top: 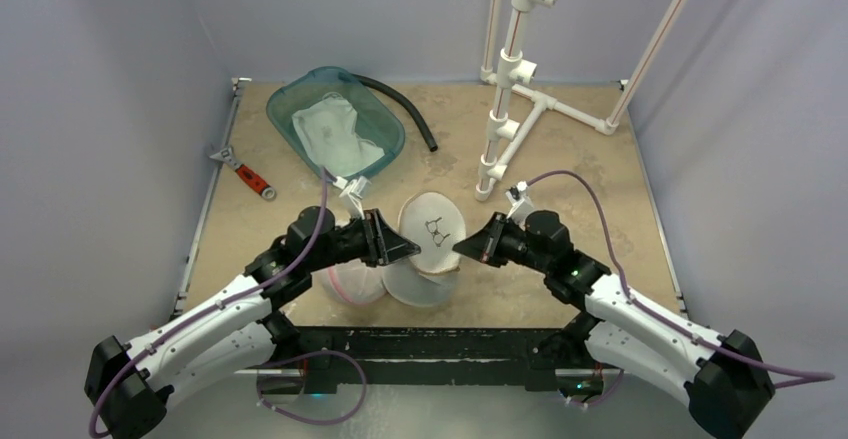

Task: Unzip the laundry bag and remove the bra
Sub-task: Unzip the laundry bag at the center of the board.

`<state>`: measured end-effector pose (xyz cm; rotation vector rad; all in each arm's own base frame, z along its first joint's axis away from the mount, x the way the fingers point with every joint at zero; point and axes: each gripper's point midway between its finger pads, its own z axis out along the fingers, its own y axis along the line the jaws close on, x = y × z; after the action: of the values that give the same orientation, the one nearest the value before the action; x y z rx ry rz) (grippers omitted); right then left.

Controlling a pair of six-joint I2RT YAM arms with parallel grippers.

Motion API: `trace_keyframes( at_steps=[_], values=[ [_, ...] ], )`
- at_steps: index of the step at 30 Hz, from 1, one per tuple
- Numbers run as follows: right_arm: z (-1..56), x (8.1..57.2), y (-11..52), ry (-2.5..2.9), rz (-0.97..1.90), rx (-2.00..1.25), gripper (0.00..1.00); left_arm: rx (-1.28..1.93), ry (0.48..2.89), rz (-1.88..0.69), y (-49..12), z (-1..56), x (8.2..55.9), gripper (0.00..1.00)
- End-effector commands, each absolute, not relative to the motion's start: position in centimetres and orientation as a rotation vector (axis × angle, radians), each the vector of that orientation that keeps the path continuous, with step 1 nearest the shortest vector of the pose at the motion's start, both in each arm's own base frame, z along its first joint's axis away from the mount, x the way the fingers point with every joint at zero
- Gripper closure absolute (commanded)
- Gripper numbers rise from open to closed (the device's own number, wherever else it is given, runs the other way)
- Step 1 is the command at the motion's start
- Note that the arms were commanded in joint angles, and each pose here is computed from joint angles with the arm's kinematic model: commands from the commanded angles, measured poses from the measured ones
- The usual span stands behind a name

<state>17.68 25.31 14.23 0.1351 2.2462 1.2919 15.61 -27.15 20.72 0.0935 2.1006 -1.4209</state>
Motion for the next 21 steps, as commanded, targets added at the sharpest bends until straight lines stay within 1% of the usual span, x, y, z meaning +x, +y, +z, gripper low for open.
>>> trace_keyframes(
  at_steps=[1,2,3,4,5,9,13,17,21],
  values=[
    [18.4,18.0,25.3,2.107,1.332,0.092,1.00,0.044,2.028,-1.401,-26.8,22.7,16.8,0.49],
    [19.0,18.3,24.9,2.090,1.312,0.111,1.00,0.013,2.030,-1.393,-26.6,22.7,17.0,0.38],
    [19.5,18.5,24.4,2.073,1.288,0.132,1.00,-0.023,2.042,-1.384,-26.4,22.5,17.1,0.30],
    [20.0,18.8,23.9,2.051,1.263,0.157,1.00,-0.068,2.056,-1.380,-26.1,22.3,17.3,0.27],
    [20.5,19.3,23.3,2.026,1.232,0.195,1.00,-0.116,2.056,-1.375,-26.0,22.3,17.6,0.25],
    [22.7,20.8,21.0,1.916,1.170,0.367,1.00,-0.302,2.033,-1.443,-25.8,22.5,18.0,0.22],
    [23.6,21.4,19.7,1.851,1.183,0.528,1.00,-0.469,1.981,-1.479,-26.1,23.5,18.1,0.22],
    [23.0,21.8,18.9,1.832,1.190,0.665,1.00,-0.558,1.994,-1.476,-29.0,23.1,16.8,0.21],
    [22.7,22.0,18.9,1.824,1.208,0.724,1.00,-0.613,1.977,-1.475,-32.6,22.7,15.4,0.21]
  ],
)
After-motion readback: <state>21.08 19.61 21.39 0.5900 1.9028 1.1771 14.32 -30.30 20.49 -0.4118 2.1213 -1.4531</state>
